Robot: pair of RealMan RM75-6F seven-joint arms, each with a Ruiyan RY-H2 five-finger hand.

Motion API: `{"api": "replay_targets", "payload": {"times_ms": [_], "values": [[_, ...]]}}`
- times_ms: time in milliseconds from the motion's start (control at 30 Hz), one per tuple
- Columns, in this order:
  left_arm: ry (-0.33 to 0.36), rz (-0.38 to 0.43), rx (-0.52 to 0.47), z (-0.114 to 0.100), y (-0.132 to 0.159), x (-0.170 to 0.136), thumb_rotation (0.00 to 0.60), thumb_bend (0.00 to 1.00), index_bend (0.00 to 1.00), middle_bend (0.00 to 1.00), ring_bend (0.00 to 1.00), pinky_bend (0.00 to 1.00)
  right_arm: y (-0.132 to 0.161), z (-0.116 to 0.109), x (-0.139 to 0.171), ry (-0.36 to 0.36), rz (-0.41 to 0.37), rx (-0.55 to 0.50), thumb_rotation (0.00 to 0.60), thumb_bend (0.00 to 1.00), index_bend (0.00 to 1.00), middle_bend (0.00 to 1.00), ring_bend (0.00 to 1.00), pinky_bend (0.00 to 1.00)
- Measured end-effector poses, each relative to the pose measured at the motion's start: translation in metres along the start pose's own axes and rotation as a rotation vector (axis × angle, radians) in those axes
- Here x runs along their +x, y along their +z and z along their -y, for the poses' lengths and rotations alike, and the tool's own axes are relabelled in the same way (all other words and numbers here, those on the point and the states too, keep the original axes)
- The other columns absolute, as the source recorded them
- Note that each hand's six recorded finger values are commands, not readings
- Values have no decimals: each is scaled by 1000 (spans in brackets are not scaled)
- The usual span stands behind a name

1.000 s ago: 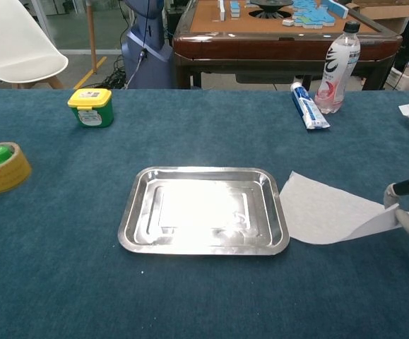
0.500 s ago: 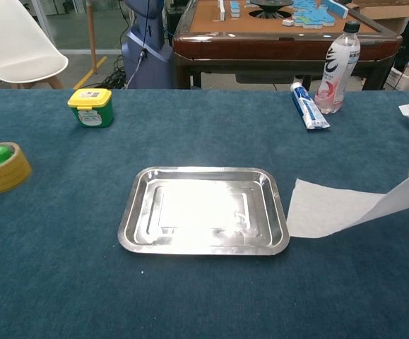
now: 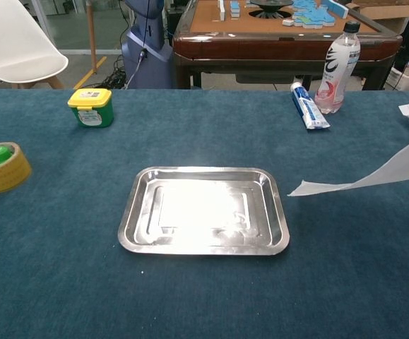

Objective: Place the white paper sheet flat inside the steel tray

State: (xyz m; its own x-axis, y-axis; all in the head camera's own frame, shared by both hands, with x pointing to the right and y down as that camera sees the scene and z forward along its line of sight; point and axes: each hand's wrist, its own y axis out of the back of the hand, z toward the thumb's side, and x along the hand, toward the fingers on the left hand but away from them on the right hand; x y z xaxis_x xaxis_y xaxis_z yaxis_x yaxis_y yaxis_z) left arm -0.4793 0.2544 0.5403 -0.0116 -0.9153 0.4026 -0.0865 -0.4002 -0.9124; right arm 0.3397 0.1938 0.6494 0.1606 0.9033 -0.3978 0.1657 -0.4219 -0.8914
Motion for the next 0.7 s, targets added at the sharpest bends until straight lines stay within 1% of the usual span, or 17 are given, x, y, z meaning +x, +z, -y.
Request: {"api": "replay_targets", "payload": {"times_ms": [233,500,700], "values": [[-3,3,1,1,1,0,600,190,389,374,294,455,13,0,-8,-41,-10,-34,600,686,627,1000,1000,1000],[1,-2,-6,-1,-1,0,600,190,389,374,294,455,38,0,-19,-83,-37,-51,600,686,635,1000,1000,1000],[1,-1,-8,-2,-2,0,600,191,389,374,294,455,57,0,-24,-101,-70,-68,600,686,637,1000,1000,1000]]}}
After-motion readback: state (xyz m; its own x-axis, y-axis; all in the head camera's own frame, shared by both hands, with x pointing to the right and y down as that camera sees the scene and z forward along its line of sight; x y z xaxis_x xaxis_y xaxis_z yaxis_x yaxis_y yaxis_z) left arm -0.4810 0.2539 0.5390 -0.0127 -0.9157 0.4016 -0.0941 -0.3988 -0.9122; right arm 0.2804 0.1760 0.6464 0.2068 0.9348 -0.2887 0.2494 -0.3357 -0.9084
